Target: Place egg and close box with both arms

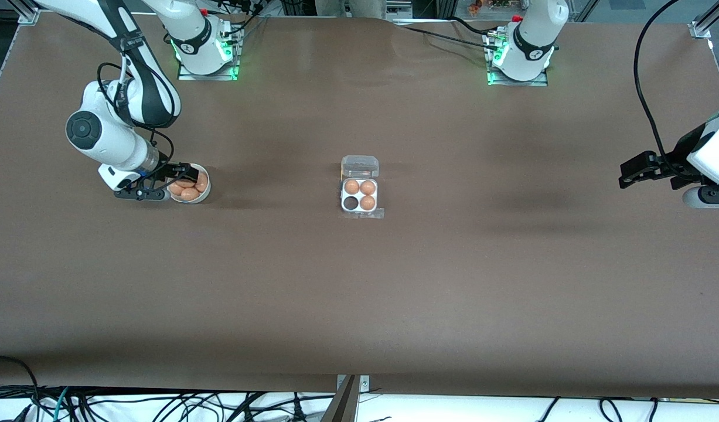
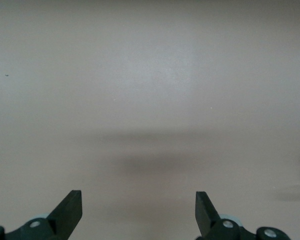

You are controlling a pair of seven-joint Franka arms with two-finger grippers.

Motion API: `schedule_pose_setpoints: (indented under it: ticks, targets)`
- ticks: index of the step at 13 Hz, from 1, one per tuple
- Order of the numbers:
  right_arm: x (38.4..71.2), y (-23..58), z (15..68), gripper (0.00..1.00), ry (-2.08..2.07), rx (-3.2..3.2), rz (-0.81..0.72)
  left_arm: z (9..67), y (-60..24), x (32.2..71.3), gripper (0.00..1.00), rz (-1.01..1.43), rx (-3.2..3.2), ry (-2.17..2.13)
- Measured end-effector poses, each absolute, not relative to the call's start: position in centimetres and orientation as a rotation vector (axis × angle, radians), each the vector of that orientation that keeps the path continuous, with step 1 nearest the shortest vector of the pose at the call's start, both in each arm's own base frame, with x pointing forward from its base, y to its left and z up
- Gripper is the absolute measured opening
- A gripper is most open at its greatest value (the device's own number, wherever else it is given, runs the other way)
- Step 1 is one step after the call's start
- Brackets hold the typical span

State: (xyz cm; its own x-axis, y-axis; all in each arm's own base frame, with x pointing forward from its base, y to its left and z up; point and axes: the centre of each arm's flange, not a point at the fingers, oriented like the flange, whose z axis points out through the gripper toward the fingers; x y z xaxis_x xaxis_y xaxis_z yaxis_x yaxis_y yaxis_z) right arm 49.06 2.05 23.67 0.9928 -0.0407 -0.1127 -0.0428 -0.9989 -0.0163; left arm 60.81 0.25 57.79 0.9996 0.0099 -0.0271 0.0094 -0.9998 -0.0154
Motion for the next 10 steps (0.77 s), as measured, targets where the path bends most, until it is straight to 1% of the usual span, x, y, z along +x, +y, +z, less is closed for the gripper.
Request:
schedule_pose_setpoints:
  ticks: [5, 6, 7, 8, 10]
  targets:
    - [48.67, 2.78, 23.30, 0.96, 0.042, -3.117, 0.165, 57.58, 0.27, 60.90, 1.00, 0.048, -3.126, -0.014]
    - [48.68, 2.87, 23.31, 0.92, 0.040, -3.116, 0.163, 57.46, 0.35, 60.94, 1.00, 0.051, -3.126, -0.016]
    - [48.68, 2.91, 23.31, 0.91, 0.039, -3.116, 0.162, 57.35, 0.44, 60.99, 1.00, 0.054, -3.126, -0.019]
    - [48.69, 2.92, 23.32, 0.82, 0.038, -3.116, 0.161, 57.26, 0.47, 61.02, 1.00, 0.056, -3.125, -0.019]
    - [48.72, 2.92, 23.35, 0.56, 0.038, -3.116, 0.156, 57.22, 0.45, 61.04, 1.00, 0.057, -3.125, -0.019]
